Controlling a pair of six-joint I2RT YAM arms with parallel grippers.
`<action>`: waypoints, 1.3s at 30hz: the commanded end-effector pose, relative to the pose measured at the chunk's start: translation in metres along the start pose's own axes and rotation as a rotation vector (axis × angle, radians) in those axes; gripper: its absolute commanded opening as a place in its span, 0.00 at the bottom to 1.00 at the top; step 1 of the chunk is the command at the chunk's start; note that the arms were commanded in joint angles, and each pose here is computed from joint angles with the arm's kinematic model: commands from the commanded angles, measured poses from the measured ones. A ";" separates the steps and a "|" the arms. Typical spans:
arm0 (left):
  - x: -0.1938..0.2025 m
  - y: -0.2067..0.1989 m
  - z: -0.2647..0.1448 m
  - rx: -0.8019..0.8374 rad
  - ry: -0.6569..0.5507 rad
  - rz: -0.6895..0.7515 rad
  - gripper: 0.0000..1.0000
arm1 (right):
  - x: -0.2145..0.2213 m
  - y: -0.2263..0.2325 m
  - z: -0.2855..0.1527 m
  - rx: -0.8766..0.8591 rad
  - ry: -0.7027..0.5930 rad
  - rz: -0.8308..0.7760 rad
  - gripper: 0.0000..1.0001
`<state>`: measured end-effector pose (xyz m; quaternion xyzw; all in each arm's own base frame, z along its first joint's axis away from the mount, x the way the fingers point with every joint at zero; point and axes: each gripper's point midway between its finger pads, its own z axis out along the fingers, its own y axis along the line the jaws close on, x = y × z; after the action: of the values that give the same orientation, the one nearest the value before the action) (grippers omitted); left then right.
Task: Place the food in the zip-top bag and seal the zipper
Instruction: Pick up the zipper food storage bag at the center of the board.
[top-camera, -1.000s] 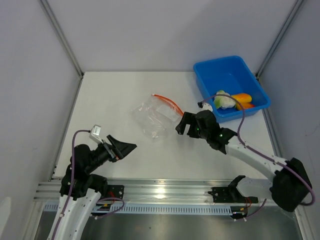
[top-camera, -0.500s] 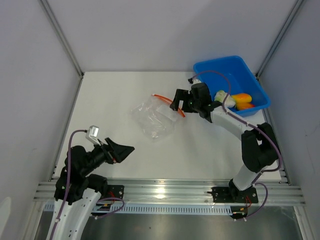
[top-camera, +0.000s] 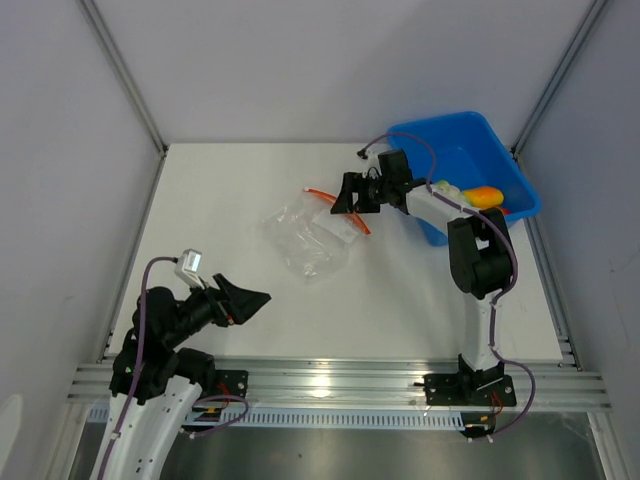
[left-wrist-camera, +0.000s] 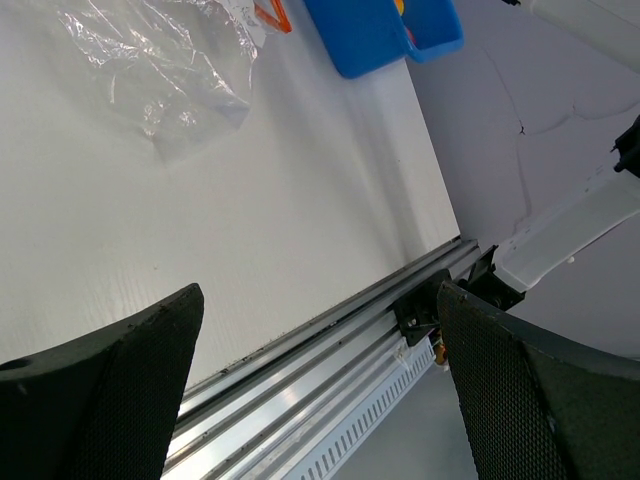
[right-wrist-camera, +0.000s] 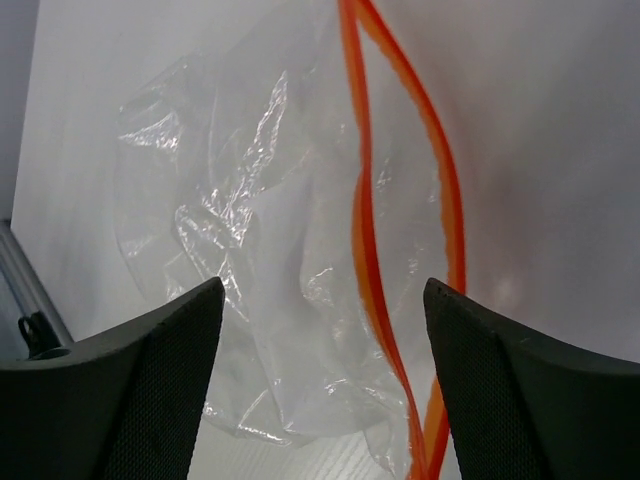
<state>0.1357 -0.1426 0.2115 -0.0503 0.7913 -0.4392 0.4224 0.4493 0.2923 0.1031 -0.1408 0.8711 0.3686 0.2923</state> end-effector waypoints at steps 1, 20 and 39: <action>-0.005 -0.012 -0.004 0.044 -0.015 0.046 1.00 | -0.003 0.030 0.002 -0.161 0.018 -0.069 0.80; -0.004 -0.033 -0.015 0.063 0.053 -0.029 0.86 | 0.055 0.125 -0.042 -0.206 0.031 -0.330 0.00; 0.000 -0.056 0.007 0.094 0.223 -0.222 0.66 | 0.149 0.230 -0.148 -0.133 -0.161 -0.693 0.00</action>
<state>0.1236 -0.1750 0.2338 -0.0712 0.8069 -0.5118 0.2860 0.1557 0.3471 0.2003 -0.4306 0.7313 0.3430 0.4026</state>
